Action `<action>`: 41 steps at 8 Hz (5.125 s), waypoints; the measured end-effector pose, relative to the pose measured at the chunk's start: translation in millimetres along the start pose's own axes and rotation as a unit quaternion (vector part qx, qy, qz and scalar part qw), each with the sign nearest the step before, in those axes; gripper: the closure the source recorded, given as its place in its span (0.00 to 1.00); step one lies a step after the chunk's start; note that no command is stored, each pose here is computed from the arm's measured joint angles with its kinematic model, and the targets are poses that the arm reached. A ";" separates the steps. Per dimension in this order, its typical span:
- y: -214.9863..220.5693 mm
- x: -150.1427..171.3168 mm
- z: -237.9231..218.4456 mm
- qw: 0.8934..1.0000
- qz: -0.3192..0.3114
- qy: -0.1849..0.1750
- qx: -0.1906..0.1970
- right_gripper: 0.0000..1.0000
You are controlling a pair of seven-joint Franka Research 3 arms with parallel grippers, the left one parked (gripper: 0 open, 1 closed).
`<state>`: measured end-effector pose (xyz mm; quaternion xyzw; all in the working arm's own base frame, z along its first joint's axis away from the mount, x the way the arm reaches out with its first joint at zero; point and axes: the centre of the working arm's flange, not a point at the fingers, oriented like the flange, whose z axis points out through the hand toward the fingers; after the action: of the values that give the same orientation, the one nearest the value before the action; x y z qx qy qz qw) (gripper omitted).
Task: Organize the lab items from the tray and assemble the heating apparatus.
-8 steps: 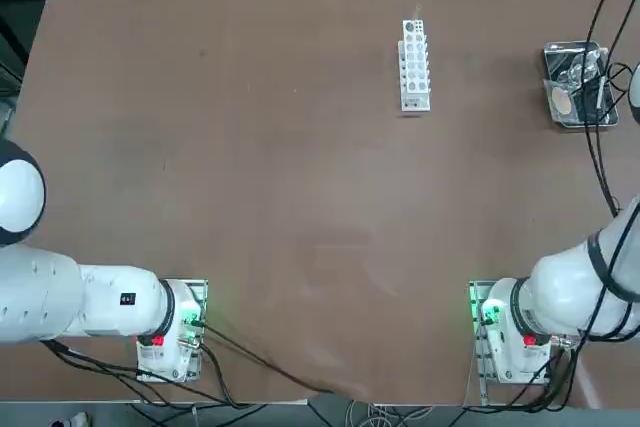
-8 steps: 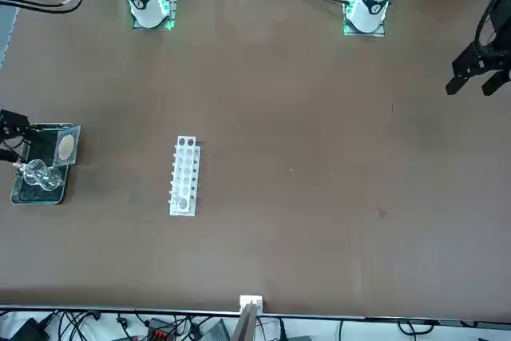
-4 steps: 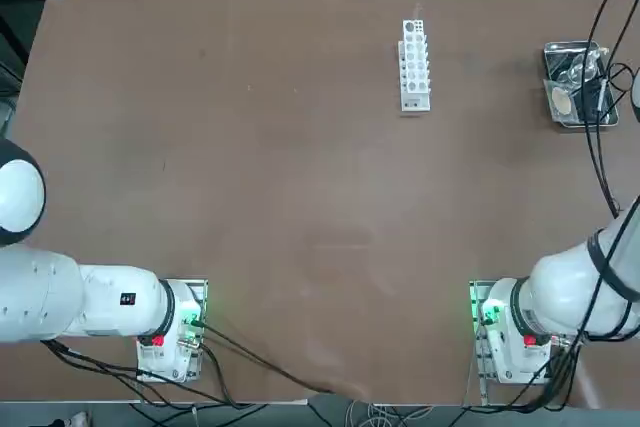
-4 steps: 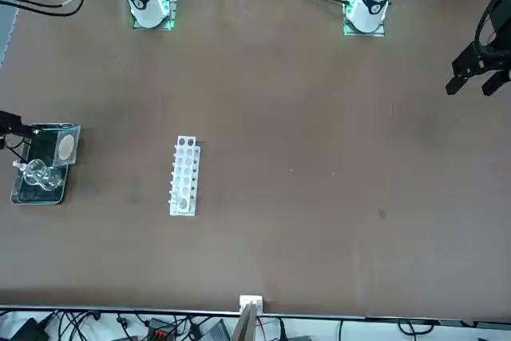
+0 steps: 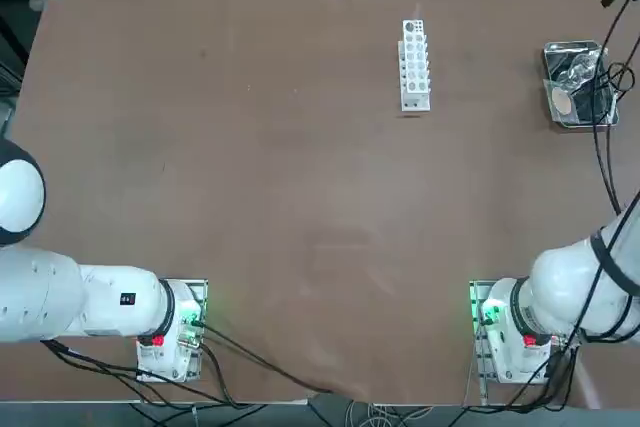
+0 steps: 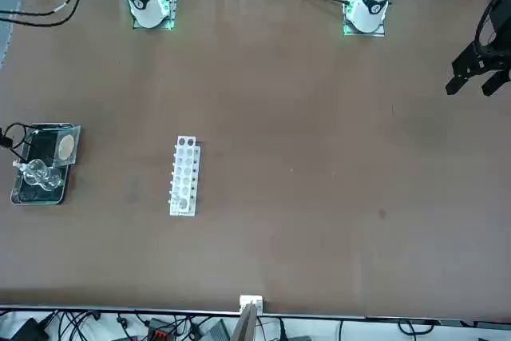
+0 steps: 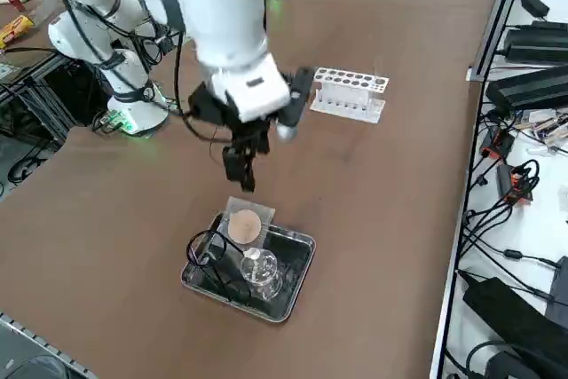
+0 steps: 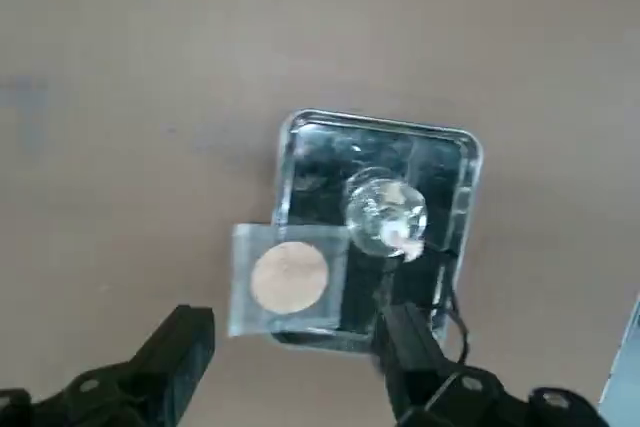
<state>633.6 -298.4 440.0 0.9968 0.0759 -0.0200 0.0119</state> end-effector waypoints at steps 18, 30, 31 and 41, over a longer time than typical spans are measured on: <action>55.1 4.6 174.1 0.998 -0.051 -0.024 -0.009 0.25; 54.6 4.5 185.8 0.998 -0.054 -0.031 -0.005 0.55; 54.8 4.9 184.6 0.998 -0.054 -0.030 -0.006 0.64; -18.3 58.2 43.1 0.999 -0.039 -0.012 -0.013 0.68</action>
<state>686.6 -272.7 394.2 0.9926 0.1149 -0.0316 0.0250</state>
